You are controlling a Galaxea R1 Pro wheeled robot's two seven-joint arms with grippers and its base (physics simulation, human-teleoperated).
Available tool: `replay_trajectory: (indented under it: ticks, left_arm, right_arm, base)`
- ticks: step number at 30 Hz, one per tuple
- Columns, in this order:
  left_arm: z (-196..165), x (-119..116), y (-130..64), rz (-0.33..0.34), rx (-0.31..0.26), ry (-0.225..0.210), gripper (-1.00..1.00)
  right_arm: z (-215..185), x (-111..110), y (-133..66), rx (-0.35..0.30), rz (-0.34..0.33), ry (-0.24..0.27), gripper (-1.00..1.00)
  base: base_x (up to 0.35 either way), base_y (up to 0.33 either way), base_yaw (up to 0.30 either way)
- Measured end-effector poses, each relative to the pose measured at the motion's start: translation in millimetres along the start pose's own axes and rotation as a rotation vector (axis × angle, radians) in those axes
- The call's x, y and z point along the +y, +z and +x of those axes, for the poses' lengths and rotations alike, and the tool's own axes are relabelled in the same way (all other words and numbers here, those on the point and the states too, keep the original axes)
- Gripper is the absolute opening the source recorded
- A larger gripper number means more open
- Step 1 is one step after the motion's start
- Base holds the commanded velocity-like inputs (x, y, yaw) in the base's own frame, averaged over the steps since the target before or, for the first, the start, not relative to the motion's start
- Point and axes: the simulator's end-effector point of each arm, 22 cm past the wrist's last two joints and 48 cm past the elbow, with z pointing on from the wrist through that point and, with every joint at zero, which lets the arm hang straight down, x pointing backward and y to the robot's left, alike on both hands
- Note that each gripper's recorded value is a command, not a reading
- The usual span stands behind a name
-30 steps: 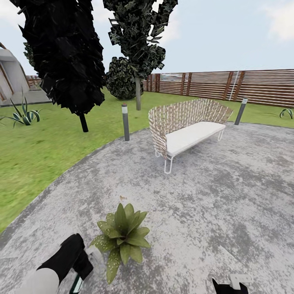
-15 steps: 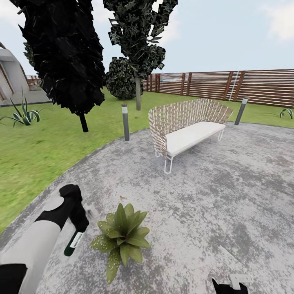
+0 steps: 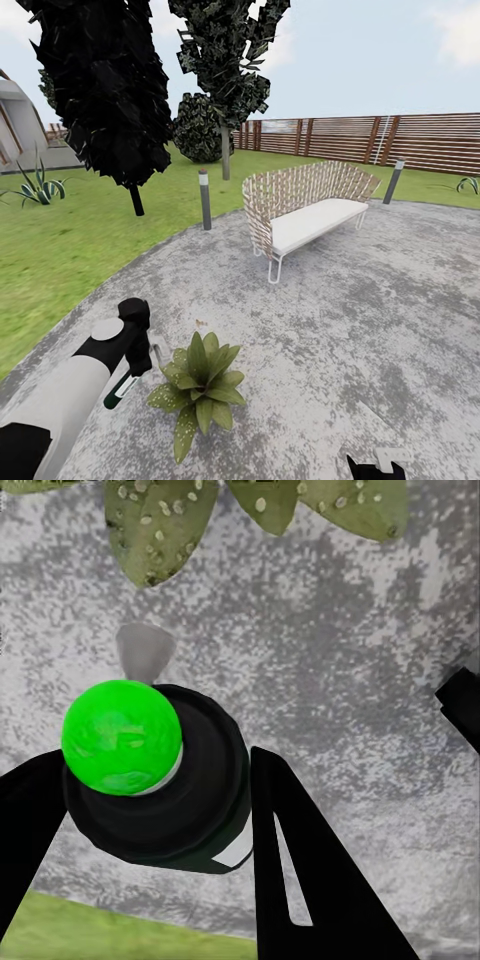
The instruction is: Pick up the pesticide atomizer in the garden and spray insectifuge to fully cover both potted plants in the garden.
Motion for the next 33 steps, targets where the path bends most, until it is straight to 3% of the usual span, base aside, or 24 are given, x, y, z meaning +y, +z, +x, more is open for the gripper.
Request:
replay_trajectory:
  ticks: [8, 17, 33]
  left_arm:
    - [-0.6, 0.7, -1.1, -0.001, -0.003, -0.001, -1.00]
    - [-0.3, 0.2, -0.1, 0.000, -0.002, -0.002, -1.00]
    - [6.4, 2.5, 1.8, 0.001, 0.006, -0.001, -1.00]
  right_arm:
    - [-0.7, 0.9, 0.2, -0.002, -0.001, 0.000, 1.00]
    - [0.0, 1.1, 0.1, 0.000, -0.001, 0.001, 1.00]
    - [-0.4, 1.2, 0.3, 0.000, -0.001, 0.001, 1.00]
  base:
    - [0.216, -0.172, 0.005]
    - [0.086, -0.248, 0.158]
    - [0.000, -0.016, 0.002]
